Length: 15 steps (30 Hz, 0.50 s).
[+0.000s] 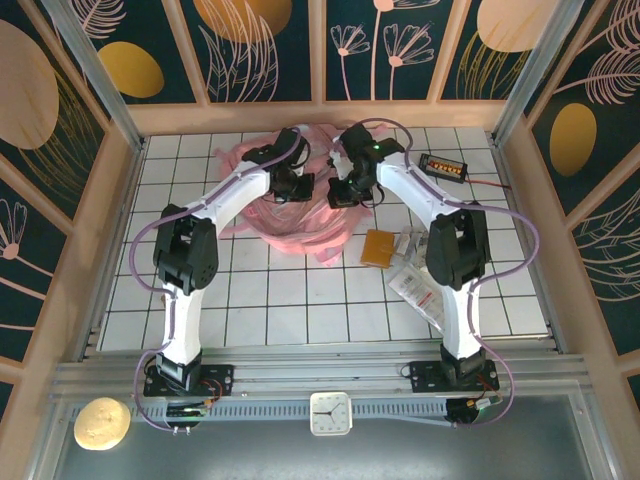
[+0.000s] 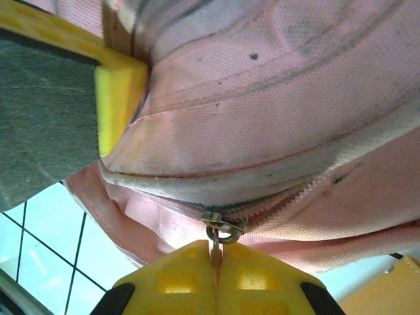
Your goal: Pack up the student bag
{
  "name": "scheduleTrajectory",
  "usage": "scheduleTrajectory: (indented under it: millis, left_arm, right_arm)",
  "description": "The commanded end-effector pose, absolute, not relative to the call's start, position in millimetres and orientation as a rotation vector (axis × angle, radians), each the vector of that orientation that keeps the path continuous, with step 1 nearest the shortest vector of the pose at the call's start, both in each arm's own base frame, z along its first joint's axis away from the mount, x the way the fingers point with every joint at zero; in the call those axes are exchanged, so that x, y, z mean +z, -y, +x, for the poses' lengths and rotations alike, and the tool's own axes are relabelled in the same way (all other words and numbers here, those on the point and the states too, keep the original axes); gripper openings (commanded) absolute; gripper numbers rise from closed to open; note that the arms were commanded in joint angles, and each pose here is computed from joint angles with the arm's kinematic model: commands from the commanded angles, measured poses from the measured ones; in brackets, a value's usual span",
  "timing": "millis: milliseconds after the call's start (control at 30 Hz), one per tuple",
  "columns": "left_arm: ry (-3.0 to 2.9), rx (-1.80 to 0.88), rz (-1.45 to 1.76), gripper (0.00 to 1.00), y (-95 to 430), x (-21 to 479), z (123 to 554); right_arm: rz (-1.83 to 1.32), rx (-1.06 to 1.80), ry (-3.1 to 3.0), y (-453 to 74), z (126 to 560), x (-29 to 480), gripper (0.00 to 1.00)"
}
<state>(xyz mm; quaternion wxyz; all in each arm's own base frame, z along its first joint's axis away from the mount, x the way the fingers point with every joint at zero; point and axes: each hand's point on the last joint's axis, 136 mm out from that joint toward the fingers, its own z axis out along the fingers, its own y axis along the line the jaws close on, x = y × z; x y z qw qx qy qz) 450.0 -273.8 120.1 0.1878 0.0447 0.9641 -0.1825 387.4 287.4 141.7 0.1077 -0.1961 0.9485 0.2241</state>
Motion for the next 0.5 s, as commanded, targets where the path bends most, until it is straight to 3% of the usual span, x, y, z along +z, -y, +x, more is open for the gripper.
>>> scheduleTrajectory:
  millis: [0,200,467]
  left_arm:
    - [-2.574,-0.654,0.081,0.00,293.9,141.0,485.1]
    - [-2.535,-0.801,0.037,0.00,311.9,156.0,491.2]
    - [-2.518,-0.847,0.027,0.00,316.5,170.0,491.4]
  right_arm:
    - [-0.604,0.754,-2.852,-293.1,348.9,153.2,0.00]
    - [-0.364,1.137,-2.783,-348.2,334.7,138.7,0.00]
    - [-0.306,1.206,-2.777,-365.4,329.9,124.2,0.00]
